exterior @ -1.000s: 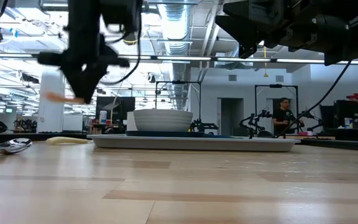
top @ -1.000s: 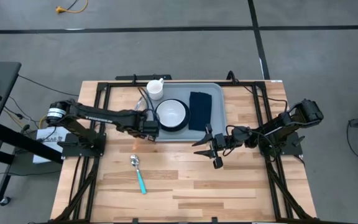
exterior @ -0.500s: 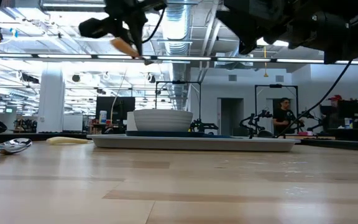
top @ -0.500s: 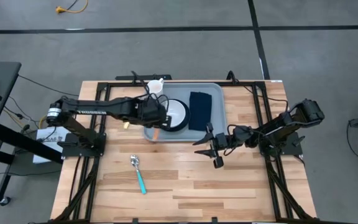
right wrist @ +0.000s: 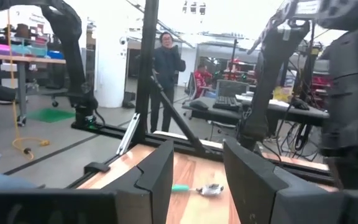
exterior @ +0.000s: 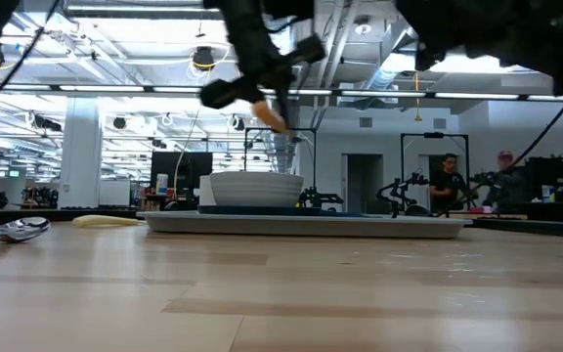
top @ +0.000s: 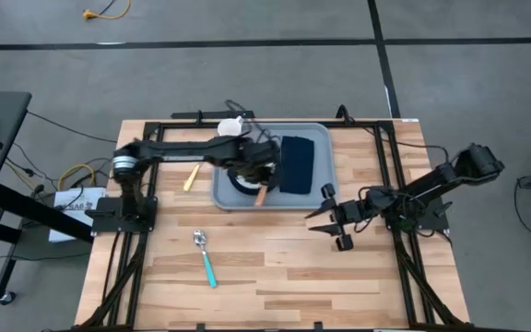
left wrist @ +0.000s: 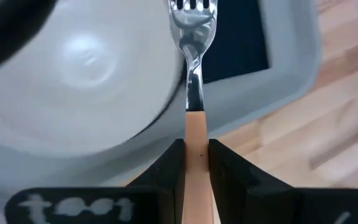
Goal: Set up tray
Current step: Put the orange fork on top of the blue napkin on the gray tray
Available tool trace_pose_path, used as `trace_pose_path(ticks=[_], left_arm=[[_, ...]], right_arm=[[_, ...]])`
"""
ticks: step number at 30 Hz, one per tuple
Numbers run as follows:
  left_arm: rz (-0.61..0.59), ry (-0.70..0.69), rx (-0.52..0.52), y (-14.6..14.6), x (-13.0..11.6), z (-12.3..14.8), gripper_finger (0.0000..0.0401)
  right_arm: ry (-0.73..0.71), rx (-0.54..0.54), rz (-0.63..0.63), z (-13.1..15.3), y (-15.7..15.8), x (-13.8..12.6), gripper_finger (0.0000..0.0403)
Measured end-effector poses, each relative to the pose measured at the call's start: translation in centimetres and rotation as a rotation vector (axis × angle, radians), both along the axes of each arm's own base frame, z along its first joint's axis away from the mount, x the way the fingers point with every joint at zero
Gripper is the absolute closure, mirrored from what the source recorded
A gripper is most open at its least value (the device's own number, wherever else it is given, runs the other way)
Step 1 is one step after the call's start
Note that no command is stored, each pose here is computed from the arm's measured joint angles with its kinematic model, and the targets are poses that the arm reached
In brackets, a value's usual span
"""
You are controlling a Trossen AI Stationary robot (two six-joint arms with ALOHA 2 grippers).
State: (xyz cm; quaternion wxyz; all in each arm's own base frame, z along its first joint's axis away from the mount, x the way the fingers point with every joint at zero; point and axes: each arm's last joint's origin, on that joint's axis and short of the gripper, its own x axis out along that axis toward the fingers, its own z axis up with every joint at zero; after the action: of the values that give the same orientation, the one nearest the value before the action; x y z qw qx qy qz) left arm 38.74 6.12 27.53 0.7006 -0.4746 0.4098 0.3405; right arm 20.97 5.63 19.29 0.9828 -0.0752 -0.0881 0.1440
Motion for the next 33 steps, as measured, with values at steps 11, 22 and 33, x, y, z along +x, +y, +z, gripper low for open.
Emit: trace_pose_path(ticks=[11, 22, 33], left_arm=[[-0.101, 0.038, 0.075, 3.2, 7.9, 0.4, 0.0356], [0.065, 0.072, -0.039, 6.9, 9.8, -5.1, 0.0354], [0.088, -0.081, 0.053, 6.8, 11.5, -4.7, 0.0354]], right_arm=[[0.005, 0.01, 0.022, -0.7, -0.2, -2.5, 0.0269], [0.061, -0.007, 0.076, -1.3, 0.8, -2.8, 0.0269], [0.067, -0.017, 0.075, -1.4, 0.8, -2.8, 0.0269]])
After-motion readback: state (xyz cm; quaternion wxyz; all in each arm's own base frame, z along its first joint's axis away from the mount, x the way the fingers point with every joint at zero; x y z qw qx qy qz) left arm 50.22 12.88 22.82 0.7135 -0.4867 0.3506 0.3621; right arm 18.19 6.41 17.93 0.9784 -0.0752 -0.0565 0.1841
